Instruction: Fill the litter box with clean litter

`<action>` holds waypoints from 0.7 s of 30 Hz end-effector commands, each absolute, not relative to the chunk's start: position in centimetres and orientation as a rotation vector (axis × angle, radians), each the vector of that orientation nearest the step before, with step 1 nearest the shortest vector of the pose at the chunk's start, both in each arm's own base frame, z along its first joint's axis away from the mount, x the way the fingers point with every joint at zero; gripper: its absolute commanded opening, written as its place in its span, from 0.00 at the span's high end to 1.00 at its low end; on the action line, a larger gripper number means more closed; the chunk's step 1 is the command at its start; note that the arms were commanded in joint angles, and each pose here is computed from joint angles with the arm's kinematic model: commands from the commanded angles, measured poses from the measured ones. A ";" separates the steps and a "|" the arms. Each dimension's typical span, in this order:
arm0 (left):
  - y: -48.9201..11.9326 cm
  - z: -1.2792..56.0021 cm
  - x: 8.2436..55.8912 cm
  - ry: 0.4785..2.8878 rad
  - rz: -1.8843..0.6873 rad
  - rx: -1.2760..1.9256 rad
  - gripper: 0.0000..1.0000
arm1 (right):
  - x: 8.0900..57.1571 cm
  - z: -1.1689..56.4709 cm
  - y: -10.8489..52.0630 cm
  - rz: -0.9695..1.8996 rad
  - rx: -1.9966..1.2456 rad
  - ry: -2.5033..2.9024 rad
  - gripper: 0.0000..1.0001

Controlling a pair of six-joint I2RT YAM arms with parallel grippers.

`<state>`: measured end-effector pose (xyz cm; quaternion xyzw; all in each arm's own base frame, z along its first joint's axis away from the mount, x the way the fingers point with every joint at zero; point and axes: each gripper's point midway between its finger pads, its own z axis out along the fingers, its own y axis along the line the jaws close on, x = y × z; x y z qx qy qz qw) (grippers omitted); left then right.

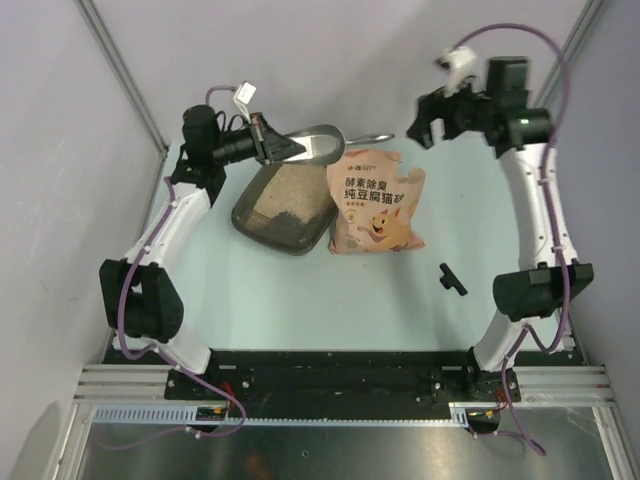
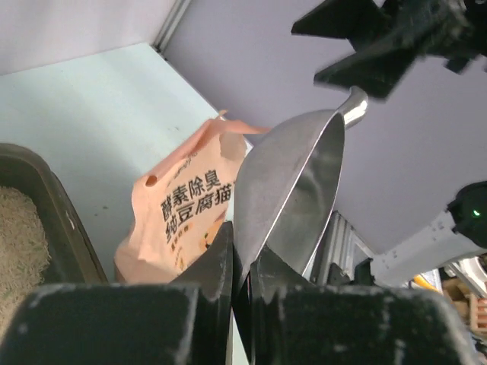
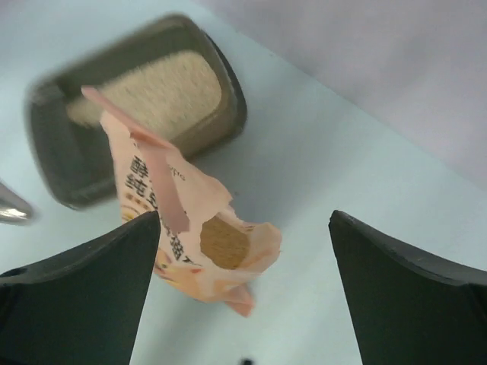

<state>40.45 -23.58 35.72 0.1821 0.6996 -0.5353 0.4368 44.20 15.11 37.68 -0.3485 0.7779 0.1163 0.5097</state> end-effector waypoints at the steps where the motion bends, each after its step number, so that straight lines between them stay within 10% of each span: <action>1: -23.2 40.6 37.3 1.555 -1.457 0.527 1.00 | 39.9 41.5 16.6 1.157 -0.469 1.878 0.00; 21: -23.4 42.5 38.8 1.504 -1.462 0.526 1.00 | 36.0 42.1 22.6 1.409 -0.656 1.706 0.17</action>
